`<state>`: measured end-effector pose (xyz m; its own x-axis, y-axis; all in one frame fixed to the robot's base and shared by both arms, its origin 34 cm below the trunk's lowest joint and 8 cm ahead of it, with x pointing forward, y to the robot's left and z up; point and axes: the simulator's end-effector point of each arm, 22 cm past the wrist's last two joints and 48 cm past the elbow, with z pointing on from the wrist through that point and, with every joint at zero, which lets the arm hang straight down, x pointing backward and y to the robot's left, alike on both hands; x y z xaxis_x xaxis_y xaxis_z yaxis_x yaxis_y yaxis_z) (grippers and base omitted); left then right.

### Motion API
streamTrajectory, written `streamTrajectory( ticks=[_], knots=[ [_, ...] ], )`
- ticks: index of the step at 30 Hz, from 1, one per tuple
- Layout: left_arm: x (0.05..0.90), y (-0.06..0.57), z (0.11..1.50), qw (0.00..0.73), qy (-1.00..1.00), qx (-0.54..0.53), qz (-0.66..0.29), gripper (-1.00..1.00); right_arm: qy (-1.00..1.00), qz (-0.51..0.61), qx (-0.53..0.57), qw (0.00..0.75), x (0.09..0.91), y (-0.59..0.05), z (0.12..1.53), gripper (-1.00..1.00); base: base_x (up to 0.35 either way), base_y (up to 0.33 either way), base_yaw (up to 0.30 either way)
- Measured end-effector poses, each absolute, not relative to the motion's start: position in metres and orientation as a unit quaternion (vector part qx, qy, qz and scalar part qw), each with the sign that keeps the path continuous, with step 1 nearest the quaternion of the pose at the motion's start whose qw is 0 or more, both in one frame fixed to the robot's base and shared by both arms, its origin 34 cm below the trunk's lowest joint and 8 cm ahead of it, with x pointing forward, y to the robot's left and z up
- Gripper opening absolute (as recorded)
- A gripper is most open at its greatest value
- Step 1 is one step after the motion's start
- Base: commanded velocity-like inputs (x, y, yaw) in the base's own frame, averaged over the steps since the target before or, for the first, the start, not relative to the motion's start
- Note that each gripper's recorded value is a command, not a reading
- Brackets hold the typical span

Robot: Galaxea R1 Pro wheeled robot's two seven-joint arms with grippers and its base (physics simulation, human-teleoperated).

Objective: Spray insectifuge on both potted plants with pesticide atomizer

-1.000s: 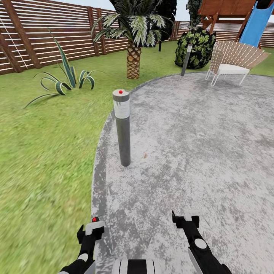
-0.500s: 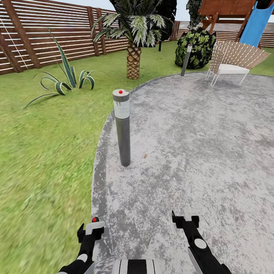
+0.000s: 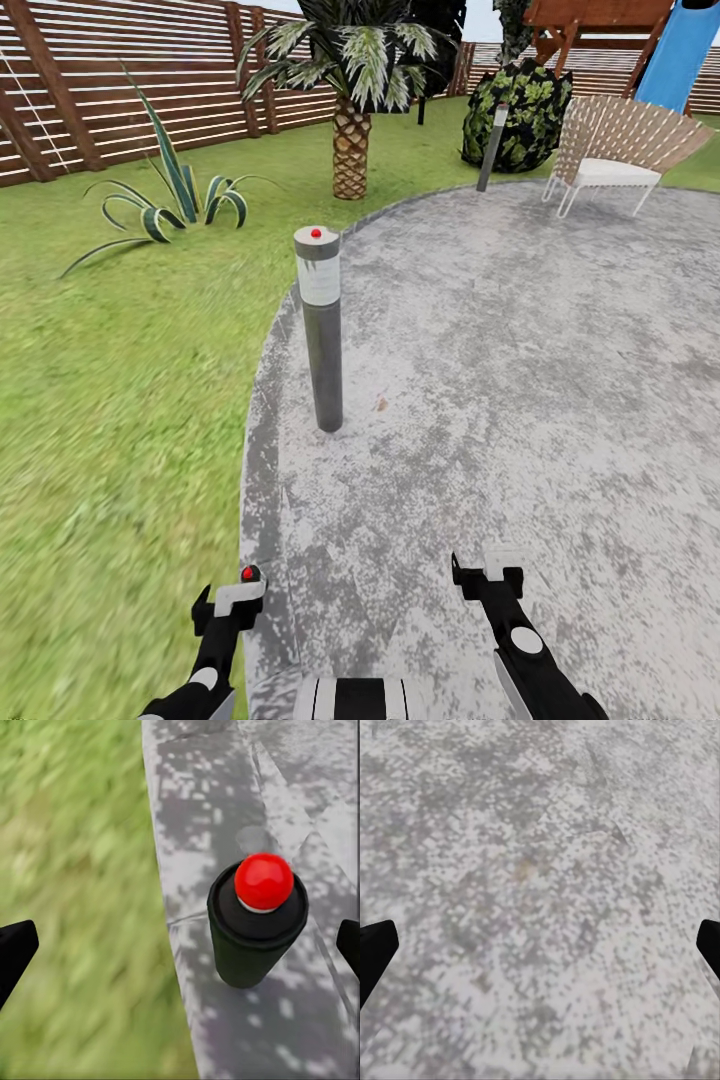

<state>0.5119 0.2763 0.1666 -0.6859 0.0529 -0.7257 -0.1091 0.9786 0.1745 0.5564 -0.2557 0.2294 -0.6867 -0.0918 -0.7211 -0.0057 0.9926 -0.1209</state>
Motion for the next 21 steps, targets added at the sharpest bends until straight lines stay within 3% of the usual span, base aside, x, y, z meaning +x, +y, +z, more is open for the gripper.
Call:
streamTrajectory(
  ticks=[21],
  knots=[
    [0.505, 0.269, 0.157, 0.387, 0.917, -0.008, 0.097, 1.0, 0.921, -0.054, -0.027, 0.386, 0.551, -0.256, 0.219, 1.0, 0.0, 0.0, 0.0]
  ],
)
